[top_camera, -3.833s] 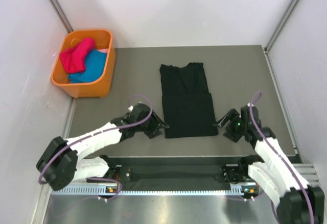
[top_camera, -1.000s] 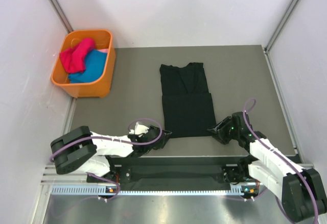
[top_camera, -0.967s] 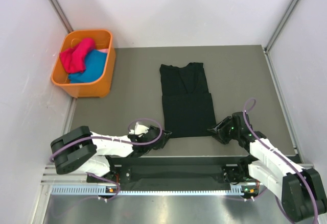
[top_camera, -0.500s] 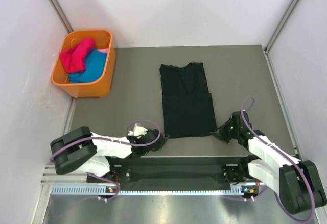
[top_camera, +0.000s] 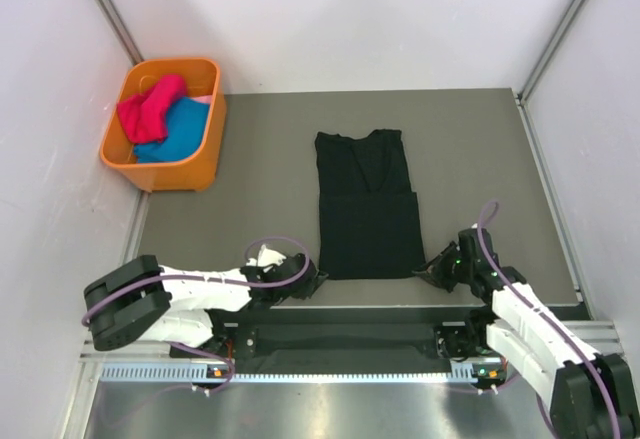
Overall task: Fold and stack the t-shirts
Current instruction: Fold the tshirt
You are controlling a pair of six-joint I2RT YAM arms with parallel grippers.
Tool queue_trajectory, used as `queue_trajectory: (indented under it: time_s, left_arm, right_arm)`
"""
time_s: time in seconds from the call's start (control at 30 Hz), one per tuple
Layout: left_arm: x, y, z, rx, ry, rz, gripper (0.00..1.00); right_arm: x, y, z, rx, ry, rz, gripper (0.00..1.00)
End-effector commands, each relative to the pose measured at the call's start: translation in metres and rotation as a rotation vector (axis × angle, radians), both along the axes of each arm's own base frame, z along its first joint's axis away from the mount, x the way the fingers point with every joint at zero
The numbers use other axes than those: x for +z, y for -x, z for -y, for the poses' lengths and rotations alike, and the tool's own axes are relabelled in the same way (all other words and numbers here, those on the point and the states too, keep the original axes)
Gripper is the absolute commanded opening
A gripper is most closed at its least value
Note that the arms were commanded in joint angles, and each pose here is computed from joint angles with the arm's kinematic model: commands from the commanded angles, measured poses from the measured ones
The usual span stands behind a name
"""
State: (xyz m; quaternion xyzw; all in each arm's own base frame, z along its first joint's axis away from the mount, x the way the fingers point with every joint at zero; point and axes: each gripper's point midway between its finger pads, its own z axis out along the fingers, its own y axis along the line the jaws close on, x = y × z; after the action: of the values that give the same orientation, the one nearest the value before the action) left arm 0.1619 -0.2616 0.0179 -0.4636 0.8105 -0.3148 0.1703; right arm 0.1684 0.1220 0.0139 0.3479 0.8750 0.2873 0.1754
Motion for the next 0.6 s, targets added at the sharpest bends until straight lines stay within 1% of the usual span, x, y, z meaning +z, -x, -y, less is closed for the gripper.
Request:
queue_trajectory:
  time_s: [0.0, 0.07, 0.13, 0.17, 0.2, 0.23, 0.27, 0.3, 0.33, 0.37, 0.4, 0.43, 0.47, 0.5, 0.53, 0.57]
  left_arm:
    - [-0.01, 0.006, -0.021, 0.264, 0.057, -0.196, 0.0]
    - [-0.001, 0.006, -0.015, 0.242, 0.061, -0.196, 0.0]
    - [0.006, 0.006, -0.012, 0.215, 0.054, -0.184, 0.0]
    - [0.018, 0.002, -0.007, 0.204, 0.068, -0.164, 0.0]
    - [0.022, -0.004, -0.011, 0.215, 0.044, -0.126, 0.0]
    - [0.04, -0.011, -0.005, 0.197, 0.05, -0.081, 0.0]
    - [0.048, -0.016, -0.007, 0.197, 0.039, -0.053, 0.0]
    - [0.055, -0.021, -0.011, 0.191, 0.01, -0.029, 0.0]
    - [0.064, -0.034, -0.017, 0.163, -0.024, 0.012, 0.0]
    - [0.085, -0.047, -0.01, 0.141, -0.013, 0.048, 0.0]
    - [0.094, -0.058, -0.012, 0.122, -0.032, 0.072, 0.0]
    - [0.095, -0.071, -0.02, 0.078, -0.095, 0.083, 0.0]
    - [0.114, -0.085, -0.015, 0.062, -0.082, 0.113, 0.0]
    - [0.119, -0.103, -0.026, 0.08, -0.094, 0.122, 0.0]
    - [0.131, -0.117, -0.022, 0.036, -0.113, 0.162, 0.0]
    - [0.135, -0.124, -0.021, 0.013, -0.111, 0.169, 0.0]
  right_arm:
    - [0.003, 0.005, 0.006, -0.005, 0.021, 0.007, 0.0]
    - [0.01, 0.004, 0.006, -0.006, 0.019, 0.024, 0.0]
    - [0.026, -0.005, 0.005, -0.002, 0.021, 0.078, 0.0]
    - [0.032, -0.009, 0.004, 0.006, 0.025, 0.097, 0.0]
    - [0.042, -0.016, 0.002, 0.019, 0.026, 0.116, 0.0]
    - [0.047, -0.019, 0.001, 0.049, 0.039, 0.133, 0.0]
    - [0.051, -0.022, 0.0, 0.061, 0.049, 0.127, 0.0]
    - [0.064, -0.033, -0.002, 0.077, 0.06, 0.143, 0.0]
    - [0.07, -0.039, -0.002, 0.101, 0.082, 0.164, 0.0]
    - [0.076, -0.045, -0.003, 0.107, 0.091, 0.176, 0.0]
    - [0.089, -0.058, -0.003, 0.106, 0.106, 0.2, 0.0]
    - [0.094, -0.064, -0.004, 0.117, 0.114, 0.213, 0.0]
    - [0.1, -0.071, -0.007, 0.126, 0.114, 0.224, 0.0]
    - [0.11, -0.085, -0.011, 0.143, 0.115, 0.233, 0.0]
    - [0.115, -0.093, -0.014, 0.151, 0.109, 0.24, 0.0]
    - [0.119, -0.1, -0.017, 0.16, 0.108, 0.246, 0.0]
